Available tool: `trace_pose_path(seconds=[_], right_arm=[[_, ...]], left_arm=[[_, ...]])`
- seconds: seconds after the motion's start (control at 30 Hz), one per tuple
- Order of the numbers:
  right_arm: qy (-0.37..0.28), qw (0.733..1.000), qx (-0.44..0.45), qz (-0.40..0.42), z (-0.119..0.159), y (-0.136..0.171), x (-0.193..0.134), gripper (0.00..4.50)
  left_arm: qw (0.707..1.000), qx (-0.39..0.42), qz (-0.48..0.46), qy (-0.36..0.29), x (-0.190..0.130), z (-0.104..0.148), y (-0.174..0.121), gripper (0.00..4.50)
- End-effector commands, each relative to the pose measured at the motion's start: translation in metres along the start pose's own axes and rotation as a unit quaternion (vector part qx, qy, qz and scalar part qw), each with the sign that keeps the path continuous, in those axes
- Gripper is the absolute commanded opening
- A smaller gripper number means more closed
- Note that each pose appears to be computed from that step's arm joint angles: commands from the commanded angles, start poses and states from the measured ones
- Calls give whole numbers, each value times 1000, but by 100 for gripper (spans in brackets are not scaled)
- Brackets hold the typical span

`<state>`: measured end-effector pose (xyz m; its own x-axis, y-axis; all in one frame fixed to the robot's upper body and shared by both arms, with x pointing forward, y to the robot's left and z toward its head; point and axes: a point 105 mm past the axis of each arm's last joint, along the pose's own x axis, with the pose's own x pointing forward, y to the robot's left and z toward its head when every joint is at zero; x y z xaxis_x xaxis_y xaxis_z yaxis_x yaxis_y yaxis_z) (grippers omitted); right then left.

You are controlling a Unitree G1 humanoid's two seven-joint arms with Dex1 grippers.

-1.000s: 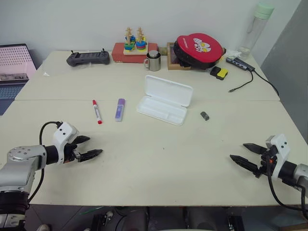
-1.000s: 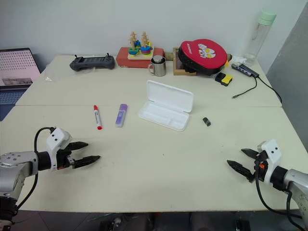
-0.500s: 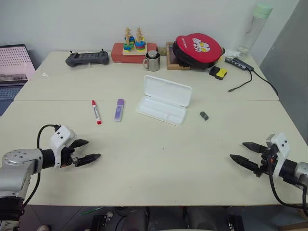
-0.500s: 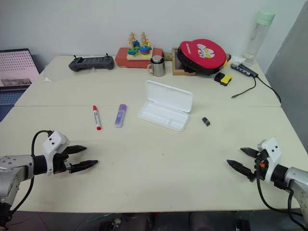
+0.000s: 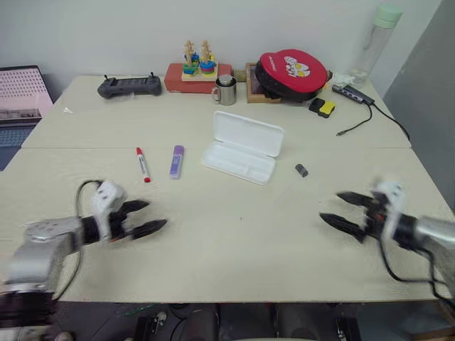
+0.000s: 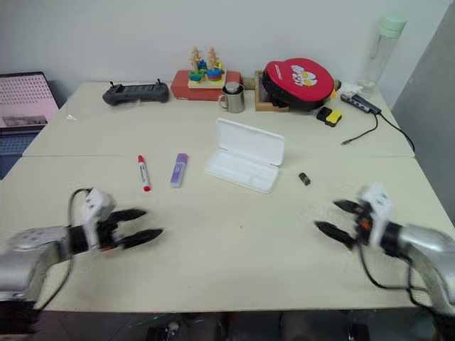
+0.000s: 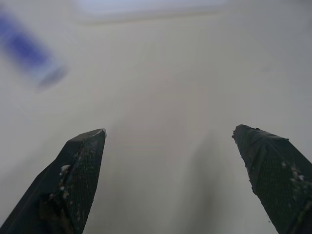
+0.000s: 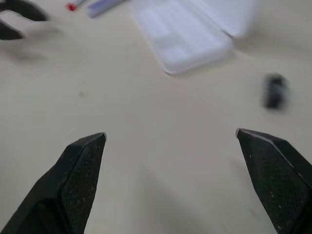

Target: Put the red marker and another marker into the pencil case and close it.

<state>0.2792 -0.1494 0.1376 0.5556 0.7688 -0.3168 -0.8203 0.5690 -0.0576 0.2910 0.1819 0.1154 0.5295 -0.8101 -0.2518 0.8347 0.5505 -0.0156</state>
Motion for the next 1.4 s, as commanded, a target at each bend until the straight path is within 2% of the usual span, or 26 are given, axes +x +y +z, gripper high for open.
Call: trace_pose_path(seconds=[0.03,0.13,0.27,0.37,0.47,0.7,0.97,1.07,1.2,1.3,1.4], right_arm=[[57,998,-24,15,-15,10,35,450],[60,997,-42,32,-8,13,66,450],[52,997,-57,10,11,-4,91,450],[61,994,-87,-20,18,-25,108,450],[60,992,-102,-30,26,-37,119,450],[65,991,-118,1,30,-32,133,450],[51,991,-124,-2,42,-32,133,450],[86,987,-137,6,29,-31,135,450],[47,989,-137,-33,49,-44,136,450],[36,989,-146,-11,57,-35,134,450],[38,985,-166,22,53,-16,136,450]], left_arm=[[997,41,-33,-54,30,29,-26,449],[993,38,-26,-107,44,50,-27,449],[994,56,-27,-96,44,50,-30,449],[992,49,-4,-120,33,62,-22,449],[992,52,21,-113,24,59,-14,449],[991,49,48,-116,15,60,-5,449],[989,51,59,-123,13,66,-3,449],[989,52,57,-123,16,66,-5,449],[989,53,59,-127,17,69,-5,449],[989,51,58,-125,16,69,-5,449],[989,52,60,-125,16,70,-5,449]])
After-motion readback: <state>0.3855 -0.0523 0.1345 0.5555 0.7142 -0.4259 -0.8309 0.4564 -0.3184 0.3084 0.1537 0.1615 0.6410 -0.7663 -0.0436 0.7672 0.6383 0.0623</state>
